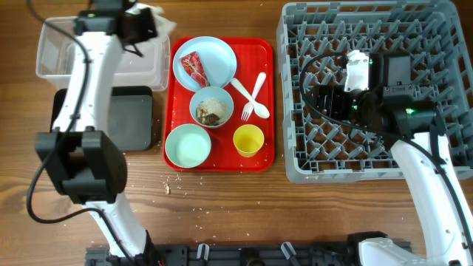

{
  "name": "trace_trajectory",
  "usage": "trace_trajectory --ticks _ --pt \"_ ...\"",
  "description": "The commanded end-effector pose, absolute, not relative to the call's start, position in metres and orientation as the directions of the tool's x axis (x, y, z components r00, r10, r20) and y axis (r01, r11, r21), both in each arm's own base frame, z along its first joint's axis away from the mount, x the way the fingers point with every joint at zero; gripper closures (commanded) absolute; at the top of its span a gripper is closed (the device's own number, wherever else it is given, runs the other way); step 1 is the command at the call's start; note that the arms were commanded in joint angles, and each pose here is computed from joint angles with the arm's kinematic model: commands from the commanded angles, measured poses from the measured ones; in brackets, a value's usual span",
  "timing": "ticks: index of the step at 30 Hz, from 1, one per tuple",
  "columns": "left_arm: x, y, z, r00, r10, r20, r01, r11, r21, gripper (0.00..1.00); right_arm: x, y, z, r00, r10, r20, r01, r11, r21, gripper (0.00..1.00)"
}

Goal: Sort waste into correct bins and load items into the dishwasher rack
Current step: 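Drop the tissue into the clear plastic bin with the left gripper, then grasp the red wrapper from the blue plate with the left gripper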

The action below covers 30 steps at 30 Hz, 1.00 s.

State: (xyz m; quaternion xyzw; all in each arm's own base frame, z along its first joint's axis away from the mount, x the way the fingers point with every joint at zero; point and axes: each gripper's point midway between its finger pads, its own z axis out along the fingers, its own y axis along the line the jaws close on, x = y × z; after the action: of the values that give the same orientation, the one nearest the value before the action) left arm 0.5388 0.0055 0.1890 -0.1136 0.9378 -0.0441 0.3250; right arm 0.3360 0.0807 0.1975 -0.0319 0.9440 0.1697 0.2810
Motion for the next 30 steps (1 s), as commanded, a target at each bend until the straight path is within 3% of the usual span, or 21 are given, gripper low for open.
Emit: trace_trajectory --ticks 1,2,5,7,8,12,13,15,18,24,30 --pt "0.547 0.061 0.159 -0.745 -0.334 -0.578 -0.312 0.939 -0.141 0.96 0.34 0.081 0.2 -0.838 0.049 -0.543 -0.142 0.942 0.303 0.0" --pt "0.549 0.069 0.148 -0.747 -0.346 -0.567 -0.328 0.935 -0.137 0.93 0.34 0.081 0.2 -0.838 0.049 -0.544 -0.142 0.942 0.303 0.0" --pt "0.555 0.087 0.11 -0.761 -0.372 -0.531 -0.362 0.923 -0.128 0.25 0.34 0.081 0.2 -0.838 0.049 -0.544 -0.142 0.942 0.303 0.0" --pt "0.555 0.087 0.107 -0.764 -0.373 -0.526 -0.363 0.923 -0.127 0.04 0.341 0.081 0.2 -0.837 0.048 -0.545 -0.142 0.942 0.302 0.0" --pt "0.556 0.086 0.112 -0.761 -0.37 -0.533 -0.358 0.924 -0.131 0.01 0.341 0.081 0.2 -0.836 0.049 -0.546 -0.143 0.942 0.303 0.0" --pt "0.552 0.07 0.154 -0.745 -0.353 -0.566 -0.32 0.934 -0.16 0.02 0.342 0.081 0.201 -0.834 0.049 -0.55 -0.144 0.942 0.302 0.0" --pt "0.549 0.059 0.165 -0.748 -0.343 -0.568 -0.296 0.939 -0.177 0.08 0.342 0.081 0.201 -0.834 0.048 -0.55 -0.145 0.942 0.302 0.0" --pt "0.539 0.024 0.19 -0.763 -0.3 -0.572 -0.229 0.954 -0.195 0.16 0.342 0.081 0.201 -0.834 0.049 -0.55 -0.144 0.942 0.302 0.0" --pt "0.525 -0.043 0.195 -0.81 -0.21 -0.548 -0.121 0.973 -0.195 0.16 0.342 0.081 0.201 -0.834 0.049 -0.55 -0.144 0.942 0.302 0.0" --pt "0.515 -0.124 0.118 -0.884 -0.26 -0.39 -0.19 0.959 -0.208 0.15 0.337 0.081 0.198 -0.847 0.047 -0.529 -0.139 0.942 0.306 0.0" --pt "0.516 -0.133 0.033 -0.914 -0.303 -0.27 -0.264 0.949 -0.171 0.17 0.334 0.081 0.196 -0.854 0.044 -0.519 -0.137 0.943 0.305 0.0"
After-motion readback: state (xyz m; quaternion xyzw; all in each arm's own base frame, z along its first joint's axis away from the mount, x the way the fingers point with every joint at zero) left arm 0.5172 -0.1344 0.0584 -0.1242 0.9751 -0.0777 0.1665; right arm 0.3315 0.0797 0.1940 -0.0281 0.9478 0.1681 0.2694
